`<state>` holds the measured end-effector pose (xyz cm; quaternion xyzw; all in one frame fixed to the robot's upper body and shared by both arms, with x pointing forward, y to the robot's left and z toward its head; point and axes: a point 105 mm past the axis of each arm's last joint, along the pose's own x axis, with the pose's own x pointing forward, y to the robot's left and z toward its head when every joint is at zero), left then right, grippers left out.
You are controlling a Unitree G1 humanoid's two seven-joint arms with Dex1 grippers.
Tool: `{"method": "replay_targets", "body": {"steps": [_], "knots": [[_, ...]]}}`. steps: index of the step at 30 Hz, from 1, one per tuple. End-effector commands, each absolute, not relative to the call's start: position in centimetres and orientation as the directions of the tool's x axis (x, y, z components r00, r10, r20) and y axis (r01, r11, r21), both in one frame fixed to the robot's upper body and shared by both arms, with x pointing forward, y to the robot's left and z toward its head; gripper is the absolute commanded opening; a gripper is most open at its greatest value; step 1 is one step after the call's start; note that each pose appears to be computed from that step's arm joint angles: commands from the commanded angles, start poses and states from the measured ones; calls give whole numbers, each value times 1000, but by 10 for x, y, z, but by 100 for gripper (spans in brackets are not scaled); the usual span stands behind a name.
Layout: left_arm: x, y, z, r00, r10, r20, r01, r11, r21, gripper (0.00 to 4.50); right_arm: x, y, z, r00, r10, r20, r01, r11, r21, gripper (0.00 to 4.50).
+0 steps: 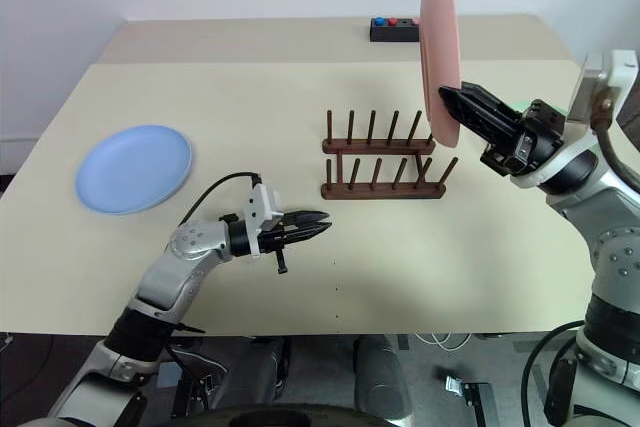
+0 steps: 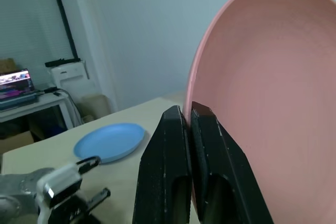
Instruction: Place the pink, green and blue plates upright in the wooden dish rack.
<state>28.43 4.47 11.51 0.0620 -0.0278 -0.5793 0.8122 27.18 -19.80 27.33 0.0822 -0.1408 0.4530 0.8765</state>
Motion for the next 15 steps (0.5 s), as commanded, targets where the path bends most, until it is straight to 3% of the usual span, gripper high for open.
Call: {"method": "replay_targets", "body": {"steps": [1,15], "knots": [[281,47,129,316,-949,14,938,314,148,63,269,-203,279,543,758,361,-816,578,11,6],[279,43,126,313,-950,1,939,309,152,63,278,-212,263,574,741,348,-812,570,126,6]]}}
